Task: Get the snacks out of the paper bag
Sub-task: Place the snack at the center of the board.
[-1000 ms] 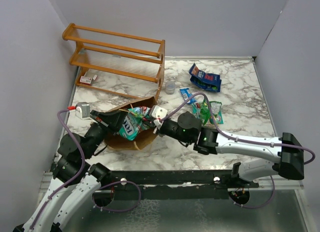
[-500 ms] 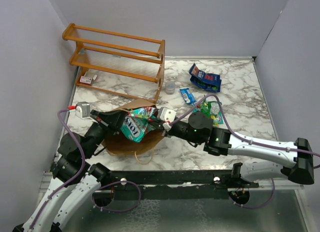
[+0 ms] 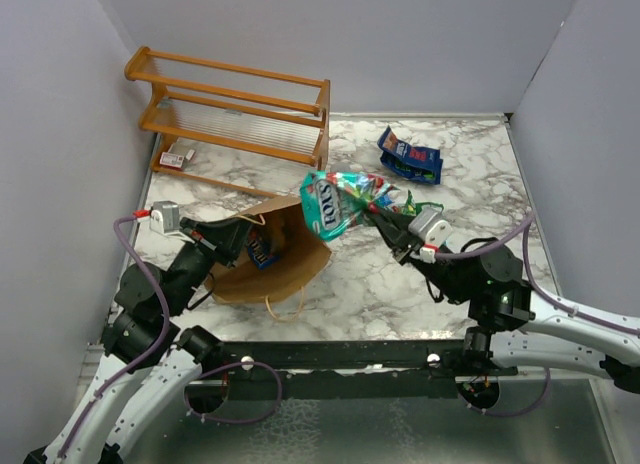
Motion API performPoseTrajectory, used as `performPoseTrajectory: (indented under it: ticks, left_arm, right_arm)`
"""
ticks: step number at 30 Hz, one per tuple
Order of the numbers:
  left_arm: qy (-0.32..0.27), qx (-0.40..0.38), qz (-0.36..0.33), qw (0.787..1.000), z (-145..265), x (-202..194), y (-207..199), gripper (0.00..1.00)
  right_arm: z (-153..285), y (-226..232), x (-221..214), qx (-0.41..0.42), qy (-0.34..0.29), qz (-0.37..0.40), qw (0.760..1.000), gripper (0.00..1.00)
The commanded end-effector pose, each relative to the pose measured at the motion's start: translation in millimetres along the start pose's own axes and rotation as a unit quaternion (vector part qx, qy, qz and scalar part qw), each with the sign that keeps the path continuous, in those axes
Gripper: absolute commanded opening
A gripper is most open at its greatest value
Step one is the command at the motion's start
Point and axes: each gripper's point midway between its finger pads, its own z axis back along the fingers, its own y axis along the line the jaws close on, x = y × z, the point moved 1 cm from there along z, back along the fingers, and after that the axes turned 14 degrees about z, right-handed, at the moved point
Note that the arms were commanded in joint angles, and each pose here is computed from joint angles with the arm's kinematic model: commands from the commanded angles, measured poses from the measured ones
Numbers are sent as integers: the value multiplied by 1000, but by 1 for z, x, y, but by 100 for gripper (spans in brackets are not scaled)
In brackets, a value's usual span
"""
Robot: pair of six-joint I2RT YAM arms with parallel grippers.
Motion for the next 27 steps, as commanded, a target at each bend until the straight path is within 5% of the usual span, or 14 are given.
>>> performPoseTrajectory:
  ticks: [1,10,16,27]
  left_arm:
    - [-11,4,-6,1000,1,8,-3,0]
    - [-10,5,-2,1000,1,7,-3,0]
    - [-7,3,-2,1000,2,8,-5,0]
    - [-1,-5,3,1000,4,6,-8,0]
  right_arm:
    - [22,-56,-26,-178,67,-6,982,1]
    - [50,-98,-99,-376,192,-29,906,1]
    - [33,-74,-181,-315,287,-133,895,1]
    - [27,51,-269,-170,390,-296,855,1]
